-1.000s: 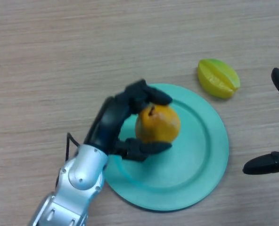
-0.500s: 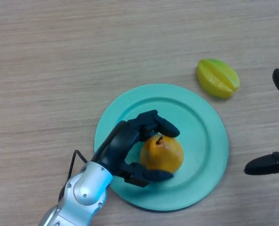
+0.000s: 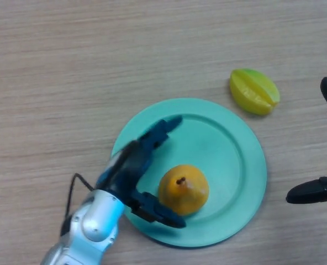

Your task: Pick up the yellow pear and place it on the plate

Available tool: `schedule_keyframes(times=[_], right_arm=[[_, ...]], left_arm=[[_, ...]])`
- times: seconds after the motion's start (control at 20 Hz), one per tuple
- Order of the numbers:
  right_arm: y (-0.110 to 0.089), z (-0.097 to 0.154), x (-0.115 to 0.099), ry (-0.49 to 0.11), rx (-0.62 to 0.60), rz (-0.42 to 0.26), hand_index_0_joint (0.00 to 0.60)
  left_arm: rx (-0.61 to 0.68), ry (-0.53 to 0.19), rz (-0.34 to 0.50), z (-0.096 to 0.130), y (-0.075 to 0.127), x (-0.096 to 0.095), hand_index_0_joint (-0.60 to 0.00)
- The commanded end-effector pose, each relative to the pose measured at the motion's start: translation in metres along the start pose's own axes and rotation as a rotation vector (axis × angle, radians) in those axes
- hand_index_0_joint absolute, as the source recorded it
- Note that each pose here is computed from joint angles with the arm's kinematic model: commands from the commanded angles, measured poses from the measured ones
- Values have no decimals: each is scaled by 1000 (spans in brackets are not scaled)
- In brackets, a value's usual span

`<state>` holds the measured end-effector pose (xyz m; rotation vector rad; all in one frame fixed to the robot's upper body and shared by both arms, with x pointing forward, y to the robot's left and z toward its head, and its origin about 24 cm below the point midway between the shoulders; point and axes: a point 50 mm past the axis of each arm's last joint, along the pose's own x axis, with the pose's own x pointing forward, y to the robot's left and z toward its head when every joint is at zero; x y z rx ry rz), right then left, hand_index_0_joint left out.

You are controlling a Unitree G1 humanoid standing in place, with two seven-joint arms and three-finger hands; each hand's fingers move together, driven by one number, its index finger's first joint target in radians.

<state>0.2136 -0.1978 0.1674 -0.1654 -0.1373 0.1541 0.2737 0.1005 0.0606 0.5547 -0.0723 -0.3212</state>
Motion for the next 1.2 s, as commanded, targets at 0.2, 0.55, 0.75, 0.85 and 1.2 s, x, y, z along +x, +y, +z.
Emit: schedule_keyframes(times=[0.2, 0.55, 0.75, 0.85, 1.2], right_arm=[[-5, 28, -3, -184, -84, -39, 0], [-4, 26, 3, -192, -95, -27, 0], [-2, 31, 3, -199, -89, -8, 0], [-3, 30, 3, -195, -81, -7, 0], [1, 31, 14, -227, -75, 0, 0]], left_arm=[[-70, -277, 207, 51, 65, -13, 0], [-382, -398, 293, 73, 131, -54, 0], [-433, -382, 348, 58, 144, -66, 0], [-445, -357, 342, 54, 144, -68, 0], [-433, -350, 330, 57, 148, -72, 0]])
